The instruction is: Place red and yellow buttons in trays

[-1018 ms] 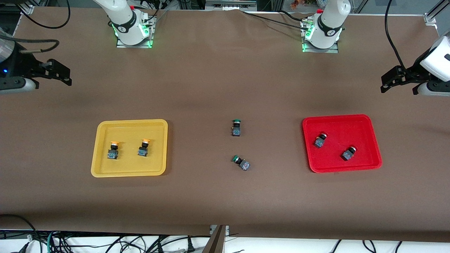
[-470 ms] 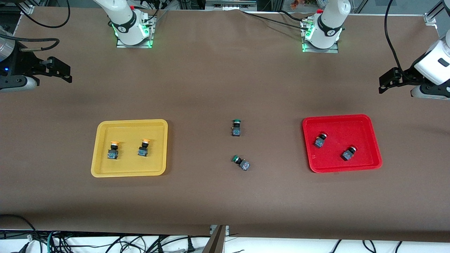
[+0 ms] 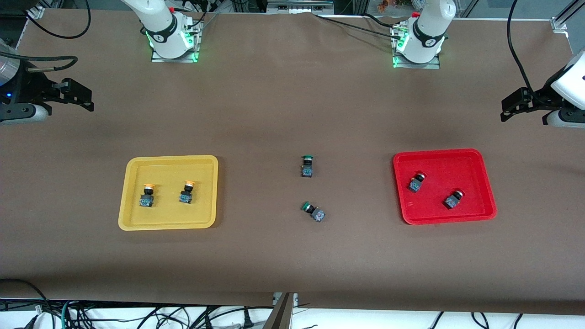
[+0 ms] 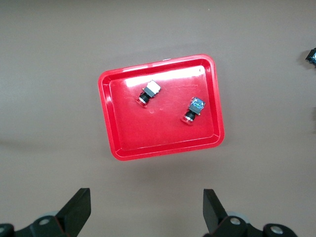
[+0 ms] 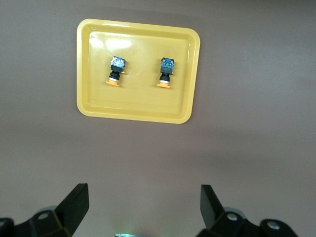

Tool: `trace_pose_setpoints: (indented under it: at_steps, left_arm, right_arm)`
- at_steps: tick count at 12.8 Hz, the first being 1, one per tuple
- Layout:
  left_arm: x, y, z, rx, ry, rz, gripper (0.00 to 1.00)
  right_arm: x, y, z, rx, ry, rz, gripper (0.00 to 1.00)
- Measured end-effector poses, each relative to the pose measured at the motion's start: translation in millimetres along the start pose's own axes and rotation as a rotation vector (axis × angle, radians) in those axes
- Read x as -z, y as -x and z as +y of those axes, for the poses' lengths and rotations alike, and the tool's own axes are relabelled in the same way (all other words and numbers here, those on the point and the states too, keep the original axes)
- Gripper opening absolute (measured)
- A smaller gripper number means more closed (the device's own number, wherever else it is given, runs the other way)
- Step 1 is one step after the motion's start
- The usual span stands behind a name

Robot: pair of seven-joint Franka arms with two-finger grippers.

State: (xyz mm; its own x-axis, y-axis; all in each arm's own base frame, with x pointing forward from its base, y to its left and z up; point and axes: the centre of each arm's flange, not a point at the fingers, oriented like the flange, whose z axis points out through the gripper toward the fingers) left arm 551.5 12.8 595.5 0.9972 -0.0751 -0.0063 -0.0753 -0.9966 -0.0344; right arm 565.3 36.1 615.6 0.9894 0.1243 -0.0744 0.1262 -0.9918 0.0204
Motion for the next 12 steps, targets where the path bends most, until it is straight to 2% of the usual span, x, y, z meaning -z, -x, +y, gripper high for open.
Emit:
trace_pose_setpoints:
  at_steps: [12]
  left_arm:
    - [1.2,0.6,1.7,-0.003,0.0,-0.002,1.0]
  right_arm:
    - [-3.5,-2.9,-1.8,0.004,0.0,-0.006,1.0]
